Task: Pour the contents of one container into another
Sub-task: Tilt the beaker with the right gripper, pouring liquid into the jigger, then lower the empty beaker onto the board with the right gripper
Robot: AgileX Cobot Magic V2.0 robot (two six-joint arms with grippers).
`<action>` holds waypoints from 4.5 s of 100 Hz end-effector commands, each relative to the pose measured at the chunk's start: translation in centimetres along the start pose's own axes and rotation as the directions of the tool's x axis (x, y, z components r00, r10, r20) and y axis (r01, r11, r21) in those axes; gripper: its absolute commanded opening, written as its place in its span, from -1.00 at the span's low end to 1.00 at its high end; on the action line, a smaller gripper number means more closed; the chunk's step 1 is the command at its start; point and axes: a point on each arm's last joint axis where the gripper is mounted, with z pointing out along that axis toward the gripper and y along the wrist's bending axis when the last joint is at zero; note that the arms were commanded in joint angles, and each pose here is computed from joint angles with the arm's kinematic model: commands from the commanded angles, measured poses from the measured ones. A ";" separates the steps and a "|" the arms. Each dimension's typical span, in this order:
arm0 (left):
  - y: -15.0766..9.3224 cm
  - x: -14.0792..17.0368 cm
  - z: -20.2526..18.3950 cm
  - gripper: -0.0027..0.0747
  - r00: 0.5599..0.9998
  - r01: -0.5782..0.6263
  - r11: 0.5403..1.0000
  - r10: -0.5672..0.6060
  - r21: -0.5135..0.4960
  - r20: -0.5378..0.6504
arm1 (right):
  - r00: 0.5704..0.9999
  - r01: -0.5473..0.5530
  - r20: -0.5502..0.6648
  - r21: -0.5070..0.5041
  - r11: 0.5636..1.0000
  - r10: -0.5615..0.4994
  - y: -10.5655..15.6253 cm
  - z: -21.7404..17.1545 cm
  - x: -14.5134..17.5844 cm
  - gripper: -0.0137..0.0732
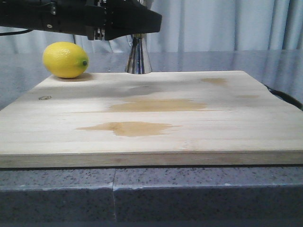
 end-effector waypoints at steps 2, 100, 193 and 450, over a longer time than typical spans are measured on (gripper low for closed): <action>-0.9 -3.7 -0.2 -0.42 0.987 -0.035 0.999 0.029 0.038 0.160 | 0.998 0.030 0.057 0.083 0.996 -0.035 -2.1 -1.2 -0.6 -0.05; -0.9 -3.7 -0.2 -0.42 0.987 -0.035 0.999 0.029 0.038 0.160 | 0.988 0.146 0.038 0.123 0.982 -0.152 -2.4 -1.2 -0.6 -0.05; -0.9 -3.7 -0.2 -0.42 0.987 -0.035 0.999 0.029 0.038 0.160 | 0.983 0.176 0.032 0.133 0.975 -0.181 -2.5 -1.3 -0.6 -0.05; -0.9 -3.7 -0.2 -0.42 0.987 -0.035 0.999 0.029 0.038 0.160 | 0.302 -0.938 0.194 -0.113 0.327 0.933 13.3 1.0 13.0 -0.05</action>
